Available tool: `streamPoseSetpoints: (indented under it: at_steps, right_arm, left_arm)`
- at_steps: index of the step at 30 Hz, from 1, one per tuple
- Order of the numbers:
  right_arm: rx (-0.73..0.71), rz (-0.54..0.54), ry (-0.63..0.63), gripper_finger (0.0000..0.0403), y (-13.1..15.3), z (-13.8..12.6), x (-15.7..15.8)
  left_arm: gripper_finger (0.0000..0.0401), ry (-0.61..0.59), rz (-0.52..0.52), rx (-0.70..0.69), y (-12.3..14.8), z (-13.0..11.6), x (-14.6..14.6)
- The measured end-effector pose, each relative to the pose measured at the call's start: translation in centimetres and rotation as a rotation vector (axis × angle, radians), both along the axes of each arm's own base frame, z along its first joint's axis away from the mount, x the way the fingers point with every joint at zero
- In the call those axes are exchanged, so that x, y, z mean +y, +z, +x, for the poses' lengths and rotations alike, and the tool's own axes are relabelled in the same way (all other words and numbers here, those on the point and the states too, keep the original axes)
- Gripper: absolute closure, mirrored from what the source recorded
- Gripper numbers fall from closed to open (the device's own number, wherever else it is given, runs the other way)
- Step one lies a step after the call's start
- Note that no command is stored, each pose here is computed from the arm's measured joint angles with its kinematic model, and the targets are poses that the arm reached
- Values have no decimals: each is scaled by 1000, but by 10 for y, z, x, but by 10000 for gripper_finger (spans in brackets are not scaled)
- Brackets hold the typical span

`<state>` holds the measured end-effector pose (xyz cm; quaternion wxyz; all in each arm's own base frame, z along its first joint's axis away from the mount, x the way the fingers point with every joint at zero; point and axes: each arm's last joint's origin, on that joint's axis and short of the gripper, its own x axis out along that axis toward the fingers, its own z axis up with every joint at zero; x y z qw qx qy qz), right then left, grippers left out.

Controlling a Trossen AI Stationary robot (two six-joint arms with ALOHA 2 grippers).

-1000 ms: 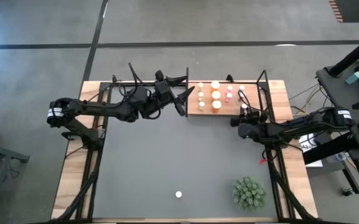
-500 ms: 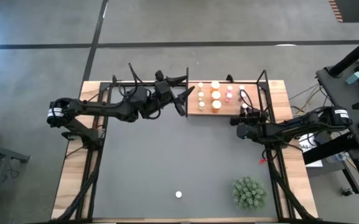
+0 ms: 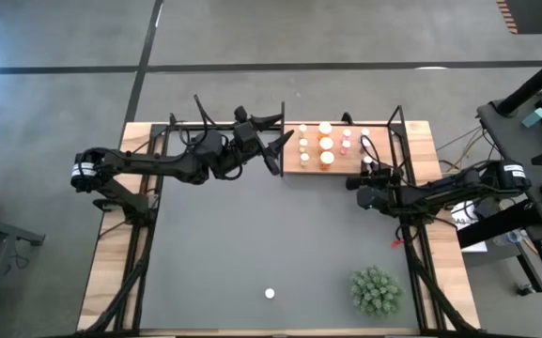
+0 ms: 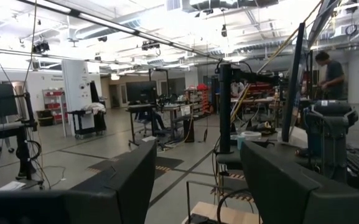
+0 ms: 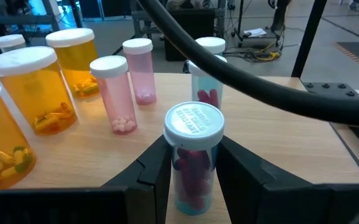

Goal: Pick and place medicine bottles onto shelf by color
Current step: Put the blue medicine bottle on the shelf aligned with the other blue medicine bottle

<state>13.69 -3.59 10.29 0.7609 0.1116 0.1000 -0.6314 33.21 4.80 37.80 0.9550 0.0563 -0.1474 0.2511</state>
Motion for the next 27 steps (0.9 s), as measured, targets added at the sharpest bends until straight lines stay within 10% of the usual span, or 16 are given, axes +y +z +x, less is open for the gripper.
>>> streamPoseSetpoints:
  at_steps: [27]
  right_arm:
    - [-58, -5, -59, 268, 2, 0, -8]
  left_arm:
    - [184, 10, 5, 25, -2, 0, 2]
